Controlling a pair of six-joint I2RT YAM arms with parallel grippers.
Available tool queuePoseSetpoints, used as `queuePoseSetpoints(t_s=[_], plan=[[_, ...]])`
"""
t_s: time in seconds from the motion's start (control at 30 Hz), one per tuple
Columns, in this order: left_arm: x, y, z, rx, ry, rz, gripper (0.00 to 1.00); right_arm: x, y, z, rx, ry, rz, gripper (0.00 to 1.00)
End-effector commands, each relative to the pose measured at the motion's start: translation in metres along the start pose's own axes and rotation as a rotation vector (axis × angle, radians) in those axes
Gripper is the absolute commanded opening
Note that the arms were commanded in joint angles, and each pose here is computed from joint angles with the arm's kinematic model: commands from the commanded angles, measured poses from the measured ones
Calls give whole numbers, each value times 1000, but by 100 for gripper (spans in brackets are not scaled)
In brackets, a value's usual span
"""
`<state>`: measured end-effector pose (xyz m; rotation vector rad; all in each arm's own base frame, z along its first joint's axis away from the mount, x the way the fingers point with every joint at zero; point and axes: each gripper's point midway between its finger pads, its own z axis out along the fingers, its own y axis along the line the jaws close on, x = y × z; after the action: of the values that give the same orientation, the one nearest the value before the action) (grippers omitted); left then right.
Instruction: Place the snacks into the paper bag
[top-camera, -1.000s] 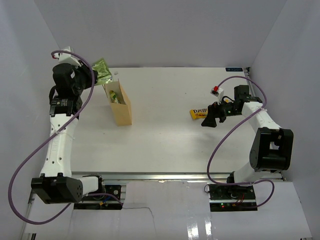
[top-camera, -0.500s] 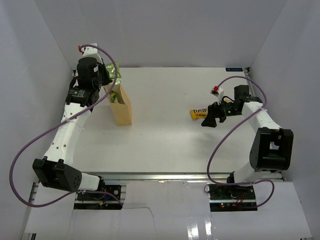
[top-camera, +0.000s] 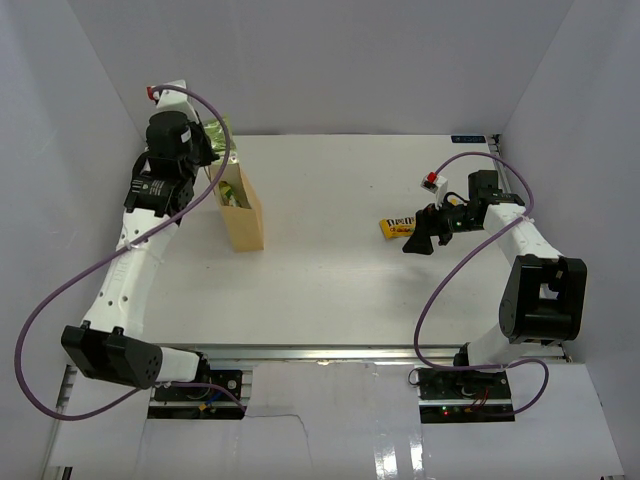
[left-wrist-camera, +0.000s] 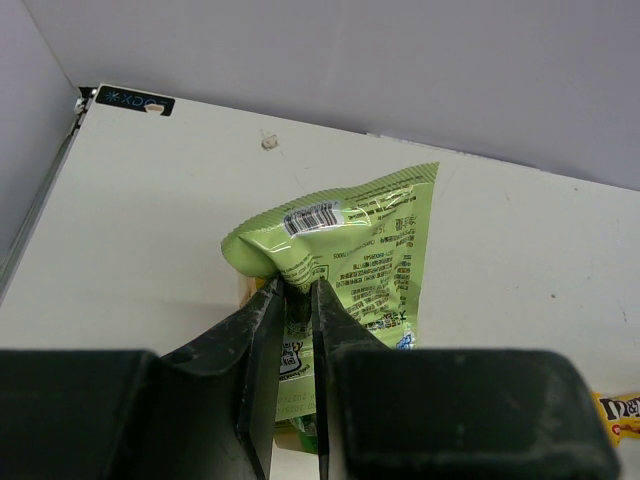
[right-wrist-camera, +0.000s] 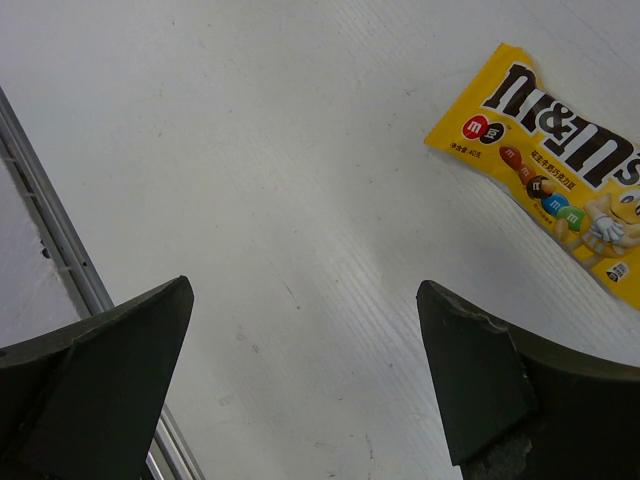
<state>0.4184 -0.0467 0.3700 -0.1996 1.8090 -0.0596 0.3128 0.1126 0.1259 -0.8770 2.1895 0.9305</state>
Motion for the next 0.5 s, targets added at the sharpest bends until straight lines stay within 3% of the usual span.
queuePoseSetpoints(t_s=[0.0, 0.47], plan=[[-37, 4, -24, -10, -94, -12, 0, 0, 2, 0, -12, -14, 0, 99], [-11, 14, -6, -95, -13, 87, 0, 1, 4, -1, -15, -15, 0, 99]])
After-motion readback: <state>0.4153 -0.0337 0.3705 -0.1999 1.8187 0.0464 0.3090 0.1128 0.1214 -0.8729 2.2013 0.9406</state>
